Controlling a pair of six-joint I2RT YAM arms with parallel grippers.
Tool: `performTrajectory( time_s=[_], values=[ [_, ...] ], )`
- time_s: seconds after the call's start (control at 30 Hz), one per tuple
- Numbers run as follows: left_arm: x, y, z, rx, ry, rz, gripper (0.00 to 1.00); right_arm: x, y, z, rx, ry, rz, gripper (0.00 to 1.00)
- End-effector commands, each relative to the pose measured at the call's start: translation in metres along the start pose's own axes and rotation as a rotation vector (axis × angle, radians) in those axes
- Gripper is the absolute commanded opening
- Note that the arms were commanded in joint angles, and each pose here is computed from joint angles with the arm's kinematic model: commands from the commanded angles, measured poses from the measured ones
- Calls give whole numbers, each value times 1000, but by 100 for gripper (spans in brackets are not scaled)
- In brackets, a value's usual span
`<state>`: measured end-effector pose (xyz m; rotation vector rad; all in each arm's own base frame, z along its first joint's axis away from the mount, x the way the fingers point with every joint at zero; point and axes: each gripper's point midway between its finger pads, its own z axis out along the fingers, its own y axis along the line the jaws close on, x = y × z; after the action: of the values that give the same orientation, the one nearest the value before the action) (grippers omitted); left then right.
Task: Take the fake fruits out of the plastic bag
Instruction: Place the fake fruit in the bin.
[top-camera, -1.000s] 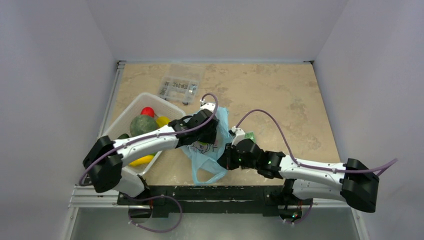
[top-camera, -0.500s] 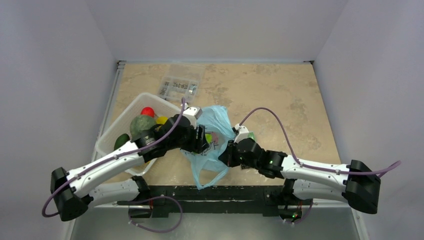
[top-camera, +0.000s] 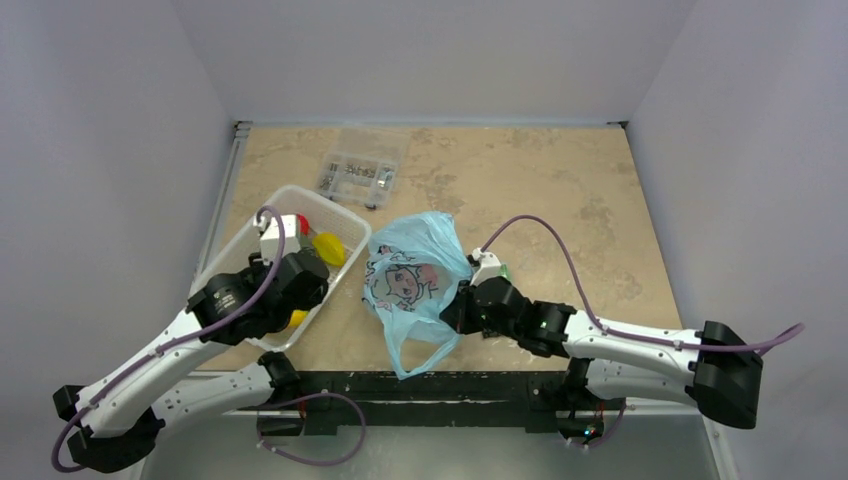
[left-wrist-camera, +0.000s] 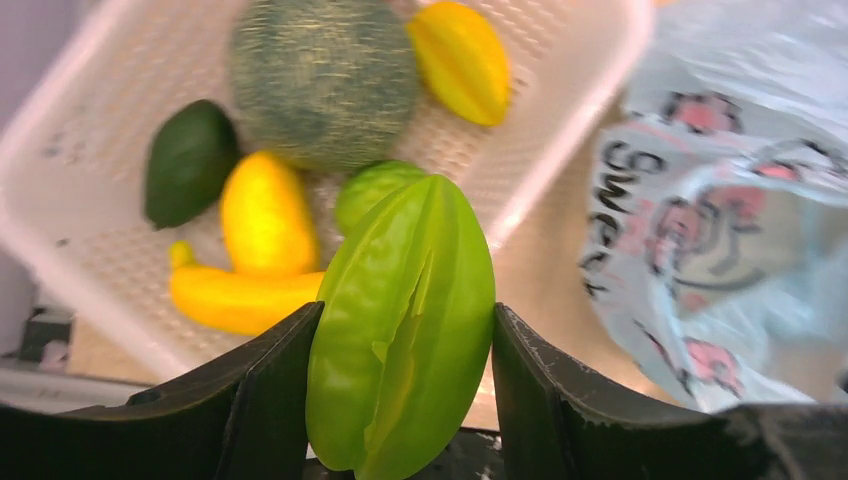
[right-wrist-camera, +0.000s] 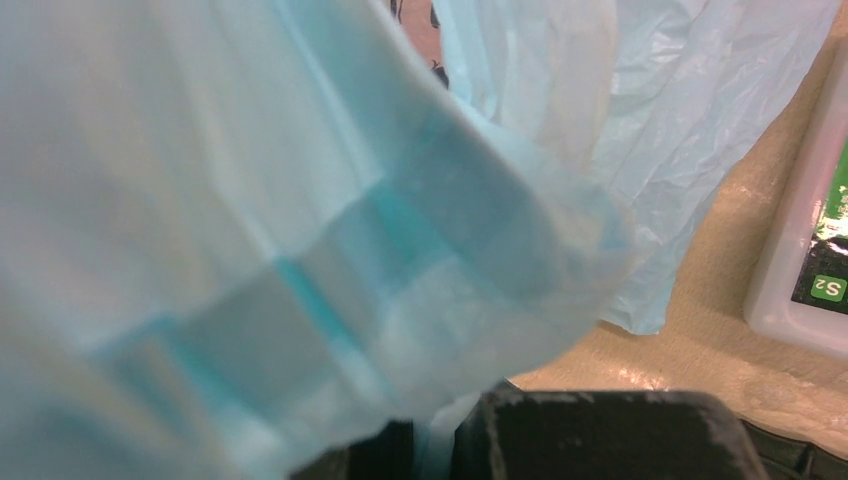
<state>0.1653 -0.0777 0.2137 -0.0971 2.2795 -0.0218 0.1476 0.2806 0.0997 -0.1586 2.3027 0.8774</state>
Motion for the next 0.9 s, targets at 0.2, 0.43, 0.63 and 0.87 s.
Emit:
performTrajectory(
  time_s=[0.2, 0.43, 0.63, 0.87],
  values=[
    [-10, 79, 8, -448, -167, -136, 12, -15, 7, -11, -11, -50, 12, 0],
    [8, 78, 37, -442, -67, -220, 16, -16, 8, -15, -19, -51, 15, 0],
    [15, 89, 45, -470, -25, -275, 23, -19, 12, -11, -15, -50, -3, 0],
    [16, 95, 43, -487, -18, -304, 79, -24, 22, -2, -25, -46, -29, 0]
  ],
)
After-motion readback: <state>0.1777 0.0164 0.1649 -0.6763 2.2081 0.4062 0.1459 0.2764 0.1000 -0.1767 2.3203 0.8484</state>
